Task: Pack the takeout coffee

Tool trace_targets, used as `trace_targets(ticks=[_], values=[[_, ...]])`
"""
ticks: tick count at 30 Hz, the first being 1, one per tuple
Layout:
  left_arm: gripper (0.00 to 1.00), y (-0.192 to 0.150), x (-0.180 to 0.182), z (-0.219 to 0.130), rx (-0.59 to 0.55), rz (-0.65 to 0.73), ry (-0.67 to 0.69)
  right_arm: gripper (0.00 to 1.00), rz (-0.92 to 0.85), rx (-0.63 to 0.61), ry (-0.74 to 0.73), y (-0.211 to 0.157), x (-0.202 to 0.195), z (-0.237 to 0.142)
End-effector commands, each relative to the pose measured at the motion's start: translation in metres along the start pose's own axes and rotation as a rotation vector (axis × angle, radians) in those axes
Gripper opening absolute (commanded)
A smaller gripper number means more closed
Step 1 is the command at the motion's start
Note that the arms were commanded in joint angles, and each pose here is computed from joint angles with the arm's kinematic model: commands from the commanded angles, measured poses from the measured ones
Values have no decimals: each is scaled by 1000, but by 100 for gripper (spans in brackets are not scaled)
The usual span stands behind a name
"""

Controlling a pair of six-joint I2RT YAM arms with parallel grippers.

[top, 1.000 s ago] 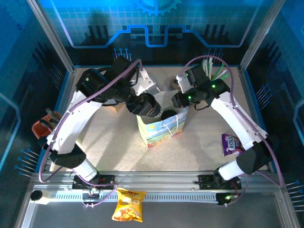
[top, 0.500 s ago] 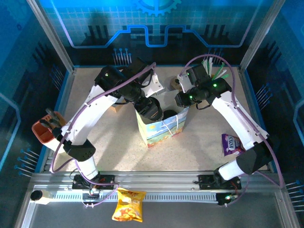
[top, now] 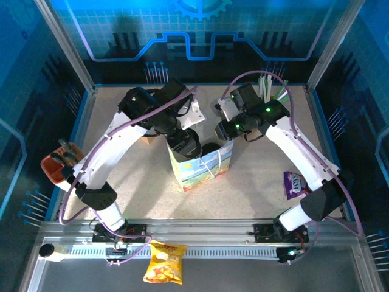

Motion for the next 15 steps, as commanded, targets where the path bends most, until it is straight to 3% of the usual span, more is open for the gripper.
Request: trace_targets(ticks=[1,15], values=[[51,-8,1,-1,27,46,25,34,-23,12,-59,2,-7,-9],[48,2,2,23,98,71,3,18,-21,48,-94,3,-18,1]])
Point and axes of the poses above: each hand's point on the last joint's axis, 136 mm out from that joint toward the fingers, its own z axis out along the fingers, its own x axis along the line the jaws close on, y = z × x, the point moved 3 cm from there along -z, back along the fingers, and after that the axes turned 12 degrees about -z, right-handed, at the moved point
